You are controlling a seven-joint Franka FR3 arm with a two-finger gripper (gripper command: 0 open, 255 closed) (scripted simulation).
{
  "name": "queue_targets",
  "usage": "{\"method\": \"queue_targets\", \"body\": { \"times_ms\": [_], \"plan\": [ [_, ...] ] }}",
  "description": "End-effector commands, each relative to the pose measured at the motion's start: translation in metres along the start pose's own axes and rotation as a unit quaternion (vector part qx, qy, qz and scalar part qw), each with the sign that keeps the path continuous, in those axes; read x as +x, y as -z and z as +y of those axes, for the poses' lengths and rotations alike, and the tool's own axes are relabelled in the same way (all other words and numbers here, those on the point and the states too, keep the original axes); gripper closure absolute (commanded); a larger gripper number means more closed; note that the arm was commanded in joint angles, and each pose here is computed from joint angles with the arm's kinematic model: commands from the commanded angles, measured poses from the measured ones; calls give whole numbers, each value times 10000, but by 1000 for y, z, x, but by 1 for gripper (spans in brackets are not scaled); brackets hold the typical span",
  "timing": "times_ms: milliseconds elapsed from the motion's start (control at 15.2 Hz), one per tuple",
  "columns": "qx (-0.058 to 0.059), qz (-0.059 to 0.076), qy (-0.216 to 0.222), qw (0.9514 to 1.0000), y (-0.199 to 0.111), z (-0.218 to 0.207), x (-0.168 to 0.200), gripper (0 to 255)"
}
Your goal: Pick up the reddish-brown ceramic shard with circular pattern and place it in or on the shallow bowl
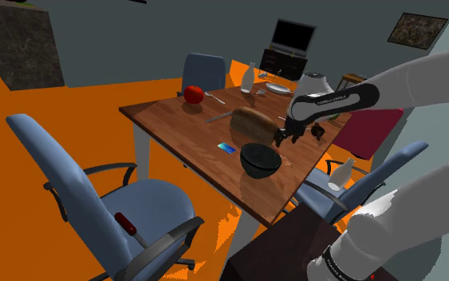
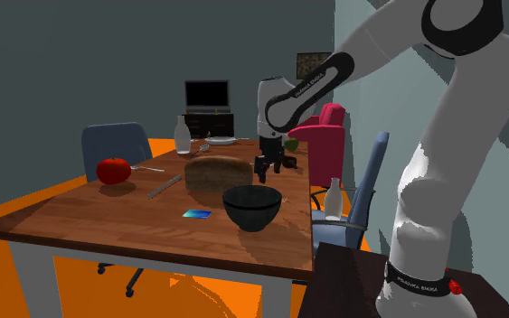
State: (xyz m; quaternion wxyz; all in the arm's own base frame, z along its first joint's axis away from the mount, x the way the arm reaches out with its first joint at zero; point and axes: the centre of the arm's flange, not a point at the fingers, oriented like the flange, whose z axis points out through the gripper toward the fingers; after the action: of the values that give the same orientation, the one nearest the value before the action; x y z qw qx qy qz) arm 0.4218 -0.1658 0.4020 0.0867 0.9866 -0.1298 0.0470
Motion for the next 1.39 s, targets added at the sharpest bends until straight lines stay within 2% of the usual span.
{"method": "queue_targets", "body": {
  "times_ms": [0,66,132,198,726,1188,1254,1320],
  "plan": [
    [720,273,965,9923,-24,21,10,0],
    [1078,369,1381,9838,-37,28,16,0],
    [1434,464,1792,9722,-50,34,22,0],
    [1612,512,1998,9651,-57,37,26,0],
    [1612,512,1998,9651,-95,23,27,0],
    [1612,512,1998,9651,-95,23,27,0],
    [1612,512,1998,9651,-95,23,27,255],
    [1612,512,1998,9651,-95,23,27,255]
  ]
}}
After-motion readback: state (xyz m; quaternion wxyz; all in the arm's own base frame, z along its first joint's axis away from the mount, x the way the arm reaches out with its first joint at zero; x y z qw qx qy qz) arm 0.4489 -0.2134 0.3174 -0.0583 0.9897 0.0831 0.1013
